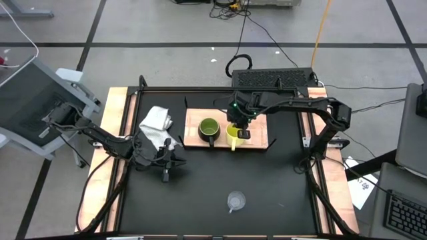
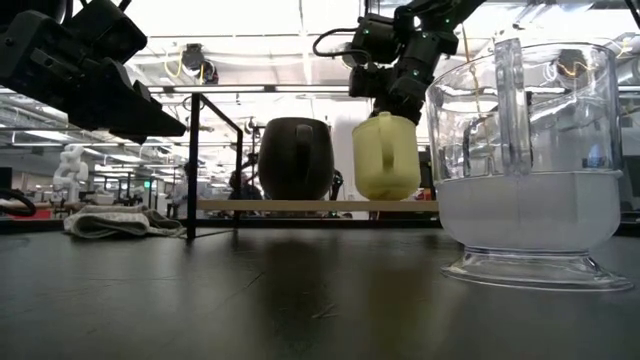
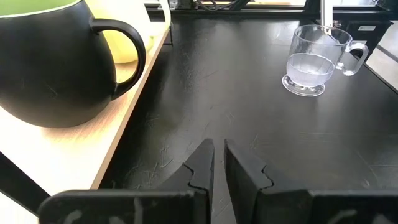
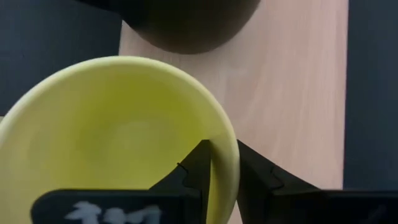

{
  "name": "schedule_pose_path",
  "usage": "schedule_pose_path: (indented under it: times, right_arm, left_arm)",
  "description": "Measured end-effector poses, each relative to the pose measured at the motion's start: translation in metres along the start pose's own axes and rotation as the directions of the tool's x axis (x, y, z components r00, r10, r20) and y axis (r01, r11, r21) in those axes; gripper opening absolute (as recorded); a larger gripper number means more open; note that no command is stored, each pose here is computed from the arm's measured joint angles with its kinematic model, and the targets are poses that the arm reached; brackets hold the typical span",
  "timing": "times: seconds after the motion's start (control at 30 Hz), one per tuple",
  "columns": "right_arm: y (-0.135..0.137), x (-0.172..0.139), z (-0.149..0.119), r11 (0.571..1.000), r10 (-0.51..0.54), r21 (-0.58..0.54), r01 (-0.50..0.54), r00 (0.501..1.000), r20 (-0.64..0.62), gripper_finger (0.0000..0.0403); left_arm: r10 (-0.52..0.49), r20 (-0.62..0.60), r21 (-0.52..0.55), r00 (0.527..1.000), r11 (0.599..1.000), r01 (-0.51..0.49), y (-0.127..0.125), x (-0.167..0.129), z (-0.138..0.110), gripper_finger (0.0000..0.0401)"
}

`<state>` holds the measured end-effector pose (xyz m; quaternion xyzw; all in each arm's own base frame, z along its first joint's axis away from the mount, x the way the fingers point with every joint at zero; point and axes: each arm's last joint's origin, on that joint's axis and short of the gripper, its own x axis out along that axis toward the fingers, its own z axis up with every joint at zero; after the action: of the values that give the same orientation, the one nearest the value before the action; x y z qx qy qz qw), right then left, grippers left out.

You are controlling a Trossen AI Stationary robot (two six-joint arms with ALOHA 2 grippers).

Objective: Stack small to large cups/mugs on shelf
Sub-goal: Put the yellow mug on the shelf

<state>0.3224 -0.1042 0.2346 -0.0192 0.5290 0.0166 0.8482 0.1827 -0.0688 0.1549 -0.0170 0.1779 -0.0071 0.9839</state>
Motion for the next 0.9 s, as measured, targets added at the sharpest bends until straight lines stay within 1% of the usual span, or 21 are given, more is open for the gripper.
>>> schedule_pose_path:
  times: [0.23, 0.33, 0.4, 0.57, 0.73, 0.9]
  right_arm:
    - [0.008, 0.001, 0.004, 1.000, 0.005, -0.023, -0.005, 1.000, 0.016, 0.0051]
    - [0.011, 0.002, 0.006, 0.999, -0.033, -0.035, 0.033, 0.999, 0.006, 0.0051]
    - [0.013, 0.002, 0.007, 0.998, -0.040, -0.041, 0.040, 0.999, 0.006, 0.0052]
    - [0.014, 0.002, 0.009, 0.999, -0.044, -0.017, 0.045, 0.999, 0.023, 0.0054]
    - [0.014, 0.002, 0.009, 0.999, -0.045, -0.008, 0.045, 0.999, 0.025, 0.0074]
    - [0.014, 0.001, 0.009, 0.999, -0.045, -0.007, 0.045, 0.999, 0.028, 0.0107]
  left_arm:
    - [0.000, 0.001, -0.004, 1.000, 1.000, 0.000, 0.000, 0.000, 0.000, 0.0040]
    - [-0.001, 0.001, -0.004, 1.000, 1.000, 0.001, 0.000, 0.000, 0.000, 0.0040]
    - [-0.001, 0.001, -0.009, 1.000, 1.000, 0.001, 0.000, 0.000, 0.000, 0.0040]
    - [-0.001, 0.001, -0.011, 1.000, 1.000, 0.001, 0.000, 0.000, 0.000, 0.0040]
    - [-0.003, 0.001, -0.021, 1.000, 1.000, 0.003, 0.000, 0.000, 0.000, 0.0040]
    - [-0.003, 0.001, -0.030, 1.000, 1.000, 0.003, 0.000, 0.000, 0.000, 0.0040]
